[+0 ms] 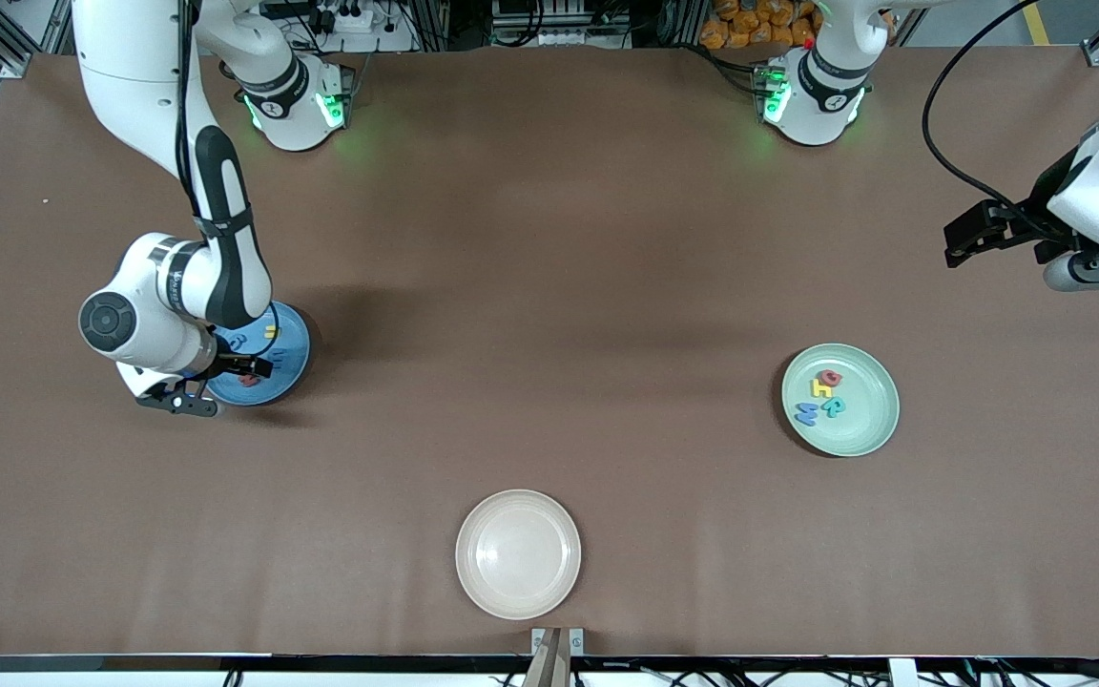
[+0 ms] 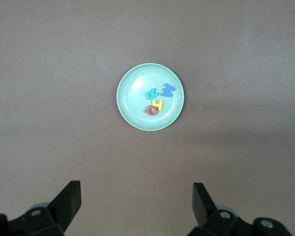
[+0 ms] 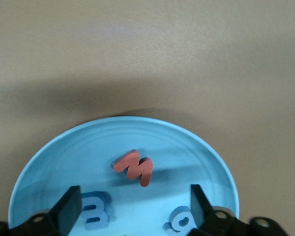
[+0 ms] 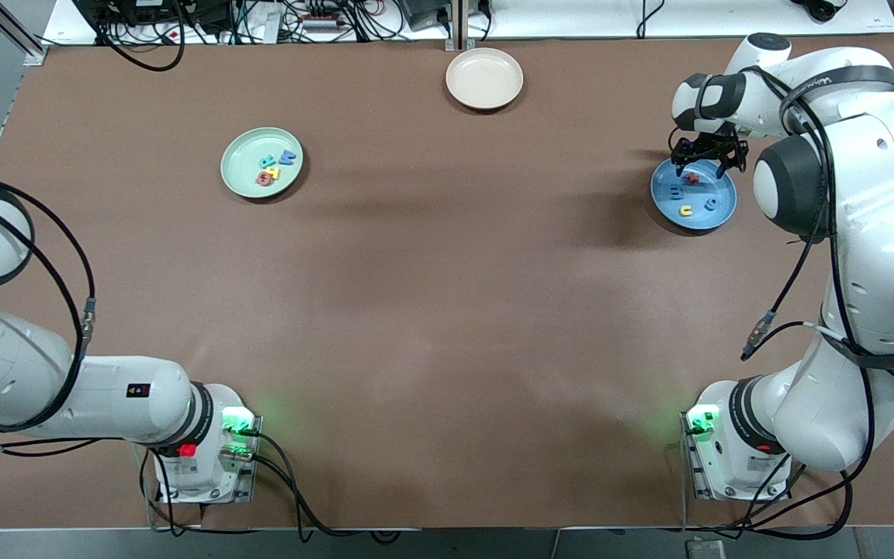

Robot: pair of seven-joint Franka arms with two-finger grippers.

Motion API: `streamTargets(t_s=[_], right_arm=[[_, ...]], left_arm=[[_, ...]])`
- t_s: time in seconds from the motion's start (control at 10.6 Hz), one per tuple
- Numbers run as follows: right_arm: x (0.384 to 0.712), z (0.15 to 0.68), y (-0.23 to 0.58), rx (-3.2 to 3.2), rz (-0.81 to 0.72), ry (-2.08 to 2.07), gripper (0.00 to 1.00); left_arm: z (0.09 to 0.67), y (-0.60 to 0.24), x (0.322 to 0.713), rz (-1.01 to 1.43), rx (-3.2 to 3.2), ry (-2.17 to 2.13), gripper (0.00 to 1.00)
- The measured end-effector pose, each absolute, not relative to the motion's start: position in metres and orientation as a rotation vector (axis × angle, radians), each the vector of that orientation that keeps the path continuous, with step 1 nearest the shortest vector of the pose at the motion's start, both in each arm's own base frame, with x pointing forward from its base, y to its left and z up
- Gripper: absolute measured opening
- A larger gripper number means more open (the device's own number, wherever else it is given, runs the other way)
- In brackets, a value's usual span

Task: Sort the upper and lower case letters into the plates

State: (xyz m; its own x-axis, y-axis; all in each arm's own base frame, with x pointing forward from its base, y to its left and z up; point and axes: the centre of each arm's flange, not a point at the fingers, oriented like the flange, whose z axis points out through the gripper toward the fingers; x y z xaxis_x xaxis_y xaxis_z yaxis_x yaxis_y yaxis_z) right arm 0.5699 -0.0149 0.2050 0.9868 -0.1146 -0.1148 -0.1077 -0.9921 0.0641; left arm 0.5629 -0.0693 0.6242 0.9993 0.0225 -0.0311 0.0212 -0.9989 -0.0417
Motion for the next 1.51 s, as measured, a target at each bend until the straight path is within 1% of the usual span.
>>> streamTargets(t_s=[0.19, 0.38, 0.57, 0.76, 1.13, 1.51], right_arm=[[0.575, 0.238, -0.028, 3.12, -0.151, -0.154, 1.0], [0.578, 0.298, -0.049, 3.205, -0.072, -0.21, 1.0], [0.57, 0.372, -0.077, 3.31, -0.032, -0.228, 1.0], [0.561, 0.441, -0.1, 3.302, -0.06, -0.125, 1.0], [0.571, 0.554, -0.094, 3.278, -0.056, -0.112, 1.0], [0.567, 0.599, -0.09, 3.263, -0.079, -0.229, 1.0]], left_arm=[[0.623, -0.069, 0.562, 0.065, -3.098, -0.034, 1.0], [0.623, -0.068, 0.562, 0.066, -3.091, -0.034, 1.0], [0.623, -0.069, 0.562, 0.065, -3.078, -0.029, 1.0], [0.622, -0.068, 0.562, 0.066, -3.077, -0.03, 1.0], [0.623, -0.064, 0.562, 0.064, -3.077, -0.042, 1.0], [0.626, -0.064, 0.561, 0.056, -3.077, -0.042, 1.0]])
